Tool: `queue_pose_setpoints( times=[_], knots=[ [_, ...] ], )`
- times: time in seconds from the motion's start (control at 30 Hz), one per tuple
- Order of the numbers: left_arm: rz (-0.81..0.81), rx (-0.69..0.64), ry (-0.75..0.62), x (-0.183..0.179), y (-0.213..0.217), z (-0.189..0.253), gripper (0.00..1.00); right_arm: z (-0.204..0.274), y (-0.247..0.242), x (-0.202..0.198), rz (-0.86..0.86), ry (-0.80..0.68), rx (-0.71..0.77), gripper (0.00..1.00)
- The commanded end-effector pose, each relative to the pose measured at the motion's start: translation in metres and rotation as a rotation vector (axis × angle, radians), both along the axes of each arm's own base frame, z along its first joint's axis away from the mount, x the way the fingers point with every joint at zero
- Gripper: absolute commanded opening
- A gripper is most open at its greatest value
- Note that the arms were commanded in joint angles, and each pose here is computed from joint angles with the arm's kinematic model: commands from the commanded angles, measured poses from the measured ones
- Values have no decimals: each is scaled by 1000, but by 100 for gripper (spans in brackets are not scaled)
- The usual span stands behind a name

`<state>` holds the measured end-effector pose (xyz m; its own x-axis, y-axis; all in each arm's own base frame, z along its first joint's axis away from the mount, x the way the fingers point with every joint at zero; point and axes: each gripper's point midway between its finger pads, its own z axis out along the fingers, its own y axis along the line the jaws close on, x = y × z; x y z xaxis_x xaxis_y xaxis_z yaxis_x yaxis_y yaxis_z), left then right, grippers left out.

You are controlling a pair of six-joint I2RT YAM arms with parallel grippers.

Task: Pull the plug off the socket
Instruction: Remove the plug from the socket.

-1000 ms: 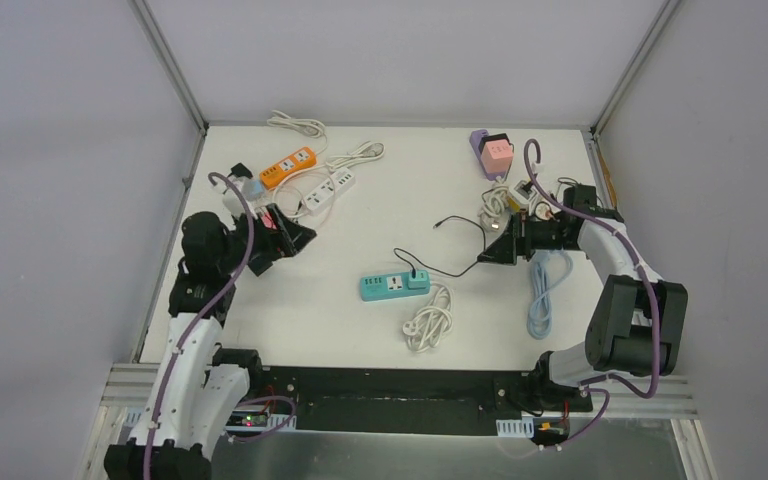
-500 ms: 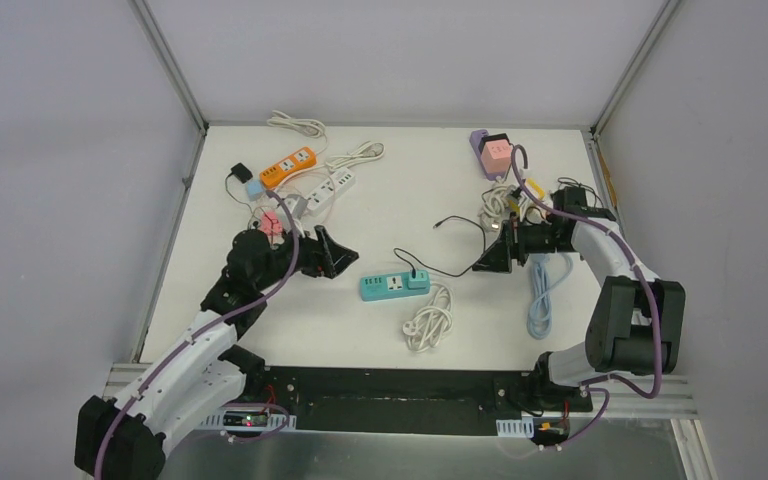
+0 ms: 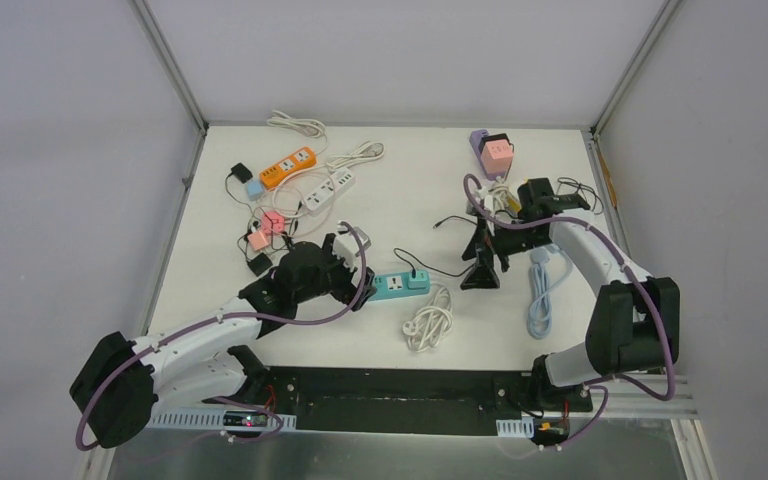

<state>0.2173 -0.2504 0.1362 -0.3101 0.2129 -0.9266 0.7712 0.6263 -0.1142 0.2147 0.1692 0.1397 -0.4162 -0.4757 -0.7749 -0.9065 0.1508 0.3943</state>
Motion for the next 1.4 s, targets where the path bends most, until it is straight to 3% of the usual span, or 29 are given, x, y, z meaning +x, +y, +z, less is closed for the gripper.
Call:
queue_pose_setpoints(
  times=[0.0,0.1,0.3,0.6,1.07,1.37],
  knots=[
    [58,-35,-173,22,3,19,85,12,14,15,167,-215,-12,100],
    [114,-111,-199,24,8,26,98,7,23,19,214,-258,-40,100],
    [200,-239,-203,16,26,22,99,-7,52,25,265,-306,-75,99],
    [102,-197,-211,-4,26,9,98,-23,81,33,257,-350,-144,91],
    [42,-157,-196,-9,20,-3,98,-56,104,1,338,-363,-159,79],
    [-43,-60,-204,-5,7,-19,98,-70,102,2,354,-390,-196,56]
  ],
)
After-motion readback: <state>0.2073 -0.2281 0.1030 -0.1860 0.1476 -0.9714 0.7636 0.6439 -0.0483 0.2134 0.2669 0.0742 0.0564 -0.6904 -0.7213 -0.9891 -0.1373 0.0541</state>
